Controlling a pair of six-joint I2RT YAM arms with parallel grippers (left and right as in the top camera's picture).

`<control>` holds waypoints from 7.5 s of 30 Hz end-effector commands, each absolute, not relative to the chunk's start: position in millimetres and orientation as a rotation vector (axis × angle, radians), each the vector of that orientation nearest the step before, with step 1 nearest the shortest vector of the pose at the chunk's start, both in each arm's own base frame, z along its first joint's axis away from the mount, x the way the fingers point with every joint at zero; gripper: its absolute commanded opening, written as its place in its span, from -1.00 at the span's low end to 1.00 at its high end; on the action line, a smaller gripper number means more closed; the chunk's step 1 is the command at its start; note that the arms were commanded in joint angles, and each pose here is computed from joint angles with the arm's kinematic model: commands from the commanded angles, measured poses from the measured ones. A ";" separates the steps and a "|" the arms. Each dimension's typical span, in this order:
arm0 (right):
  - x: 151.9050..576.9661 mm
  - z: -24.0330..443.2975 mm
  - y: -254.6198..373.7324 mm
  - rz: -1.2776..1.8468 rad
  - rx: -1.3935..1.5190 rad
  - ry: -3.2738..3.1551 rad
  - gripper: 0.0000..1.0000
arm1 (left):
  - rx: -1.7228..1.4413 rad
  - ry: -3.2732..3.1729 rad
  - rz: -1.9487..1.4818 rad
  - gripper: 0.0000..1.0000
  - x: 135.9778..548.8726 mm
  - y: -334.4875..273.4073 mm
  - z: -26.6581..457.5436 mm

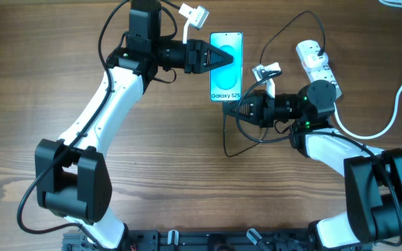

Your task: Plug charger to phone and switch on socket

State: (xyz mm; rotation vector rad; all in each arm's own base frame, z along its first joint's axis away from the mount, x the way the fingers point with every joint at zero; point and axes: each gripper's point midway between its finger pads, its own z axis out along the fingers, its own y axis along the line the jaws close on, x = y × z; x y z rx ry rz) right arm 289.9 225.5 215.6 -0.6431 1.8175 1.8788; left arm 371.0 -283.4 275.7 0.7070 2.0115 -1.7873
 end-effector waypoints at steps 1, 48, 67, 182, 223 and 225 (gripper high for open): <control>345.8 266.7 220.7 1.690 -0.515 1.640 -0.91 | 0.862 1.993 -1.973 -0.92 321.2 -309.2 278.4; 373.4 183.0 205.7 1.405 -0.435 1.913 0.18 | -0.087 2.702 -1.138 -0.92 401.6 -215.0 139.2; 380.9 116.7 51.2 0.503 0.312 2.351 0.19 | 0.290 2.644 -1.360 -0.92 417.1 -244.5 30.2; 497.2 44.6 -107.2 -0.066 0.689 2.425 -0.91 | -0.386 2.348 -0.032 1.00 111.9 15.0 320.7; 494.6 -15.7 -12.3 0.102 0.562 2.599 -0.91 | -0.373 2.217 -0.052 1.00 84.8 13.5 331.5; 496.3 -15.0 -5.8 0.121 0.531 2.600 -0.91 | -0.371 2.198 -0.054 1.00 80.6 13.3 332.7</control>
